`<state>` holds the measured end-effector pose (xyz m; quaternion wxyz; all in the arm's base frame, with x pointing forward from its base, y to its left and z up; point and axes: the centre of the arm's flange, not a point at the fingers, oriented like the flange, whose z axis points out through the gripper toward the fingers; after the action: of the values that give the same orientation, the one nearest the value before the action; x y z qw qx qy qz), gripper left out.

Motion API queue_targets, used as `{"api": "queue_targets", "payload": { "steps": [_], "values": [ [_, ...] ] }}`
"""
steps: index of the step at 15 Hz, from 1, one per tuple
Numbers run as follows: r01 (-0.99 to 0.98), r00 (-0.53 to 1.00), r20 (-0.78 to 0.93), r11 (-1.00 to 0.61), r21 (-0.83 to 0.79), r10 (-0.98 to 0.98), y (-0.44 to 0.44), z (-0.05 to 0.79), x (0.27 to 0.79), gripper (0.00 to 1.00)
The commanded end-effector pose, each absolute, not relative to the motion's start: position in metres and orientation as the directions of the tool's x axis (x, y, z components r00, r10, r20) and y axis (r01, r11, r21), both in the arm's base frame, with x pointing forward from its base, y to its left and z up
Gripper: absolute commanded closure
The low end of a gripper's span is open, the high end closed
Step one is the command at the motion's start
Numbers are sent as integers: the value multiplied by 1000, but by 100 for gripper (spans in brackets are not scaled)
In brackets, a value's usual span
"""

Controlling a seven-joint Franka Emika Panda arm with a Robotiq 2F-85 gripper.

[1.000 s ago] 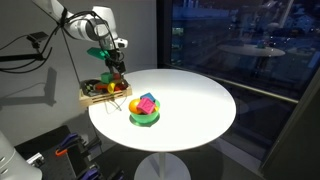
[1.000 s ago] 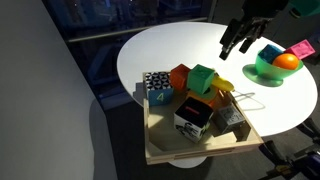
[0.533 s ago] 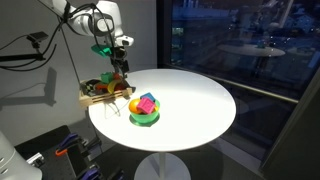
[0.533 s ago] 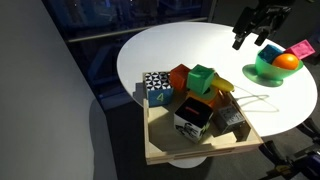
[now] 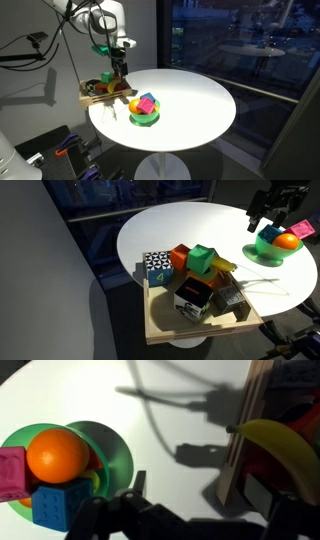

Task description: Pick up the banana and put it in the wooden tray

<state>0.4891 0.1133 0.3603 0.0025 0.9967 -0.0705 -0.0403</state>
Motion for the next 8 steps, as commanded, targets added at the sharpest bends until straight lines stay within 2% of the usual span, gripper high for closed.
{"api": "queue_targets", "payload": {
  "steps": [1, 8],
  "values": [
    [-161, 978, -130, -986, 41, -165, 101, 375, 479, 0],
    [-195, 972, -124, -979, 56, -201, 84, 394, 467, 0]
  ]
}}
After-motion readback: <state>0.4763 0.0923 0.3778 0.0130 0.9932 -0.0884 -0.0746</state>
